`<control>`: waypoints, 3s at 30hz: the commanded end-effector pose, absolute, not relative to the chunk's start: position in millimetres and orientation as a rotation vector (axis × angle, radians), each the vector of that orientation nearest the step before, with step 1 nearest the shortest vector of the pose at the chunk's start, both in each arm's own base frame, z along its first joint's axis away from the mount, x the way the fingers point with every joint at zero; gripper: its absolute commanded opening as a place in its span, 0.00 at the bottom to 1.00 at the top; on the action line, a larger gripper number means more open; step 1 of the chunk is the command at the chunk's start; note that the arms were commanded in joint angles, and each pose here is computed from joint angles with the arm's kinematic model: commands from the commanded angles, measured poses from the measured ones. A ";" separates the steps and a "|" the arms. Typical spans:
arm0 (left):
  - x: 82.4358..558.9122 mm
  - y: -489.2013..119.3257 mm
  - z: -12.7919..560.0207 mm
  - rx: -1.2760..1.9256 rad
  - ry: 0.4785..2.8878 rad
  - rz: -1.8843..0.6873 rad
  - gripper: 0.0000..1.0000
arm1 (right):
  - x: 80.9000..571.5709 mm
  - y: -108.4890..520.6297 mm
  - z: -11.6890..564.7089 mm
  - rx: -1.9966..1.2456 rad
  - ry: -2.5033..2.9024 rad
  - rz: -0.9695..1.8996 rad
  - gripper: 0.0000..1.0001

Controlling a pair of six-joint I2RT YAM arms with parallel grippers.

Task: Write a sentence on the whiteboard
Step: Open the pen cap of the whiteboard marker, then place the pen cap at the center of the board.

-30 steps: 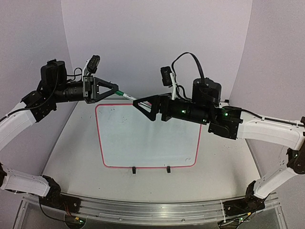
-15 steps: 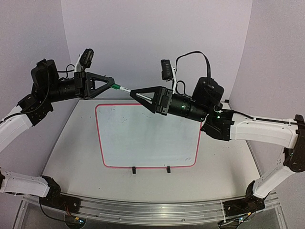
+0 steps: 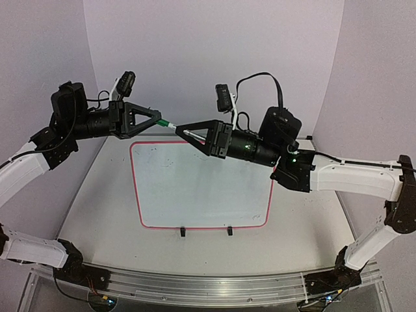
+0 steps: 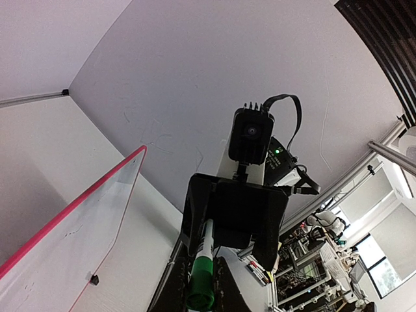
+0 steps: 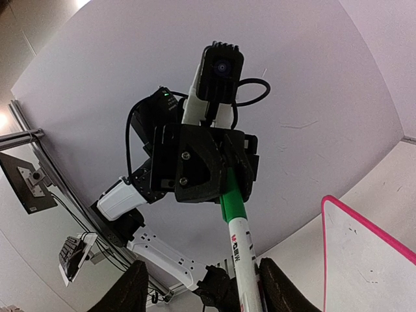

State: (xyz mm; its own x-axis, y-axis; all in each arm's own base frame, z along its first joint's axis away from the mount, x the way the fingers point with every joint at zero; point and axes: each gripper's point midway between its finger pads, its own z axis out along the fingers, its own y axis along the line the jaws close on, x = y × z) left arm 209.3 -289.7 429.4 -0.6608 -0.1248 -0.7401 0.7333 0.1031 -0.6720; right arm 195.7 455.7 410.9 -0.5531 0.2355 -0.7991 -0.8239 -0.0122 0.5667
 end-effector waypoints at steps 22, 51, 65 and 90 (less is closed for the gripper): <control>206.0 -294.3 416.1 0.634 1.757 -1.664 0.00 | 193.4 458.3 434.2 -0.650 1.376 1.675 0.18; 267.1 -231.5 506.3 0.449 1.530 -1.396 0.00 | 186.6 365.2 434.7 -0.523 1.362 1.389 0.00; 396.2 -85.1 307.4 -0.184 2.153 -0.362 0.00 | 208.4 336.3 416.3 -0.511 1.517 1.061 0.00; 383.6 -103.2 68.3 -0.435 2.587 -0.738 0.00 | 211.1 356.2 385.2 -0.567 1.594 1.049 0.00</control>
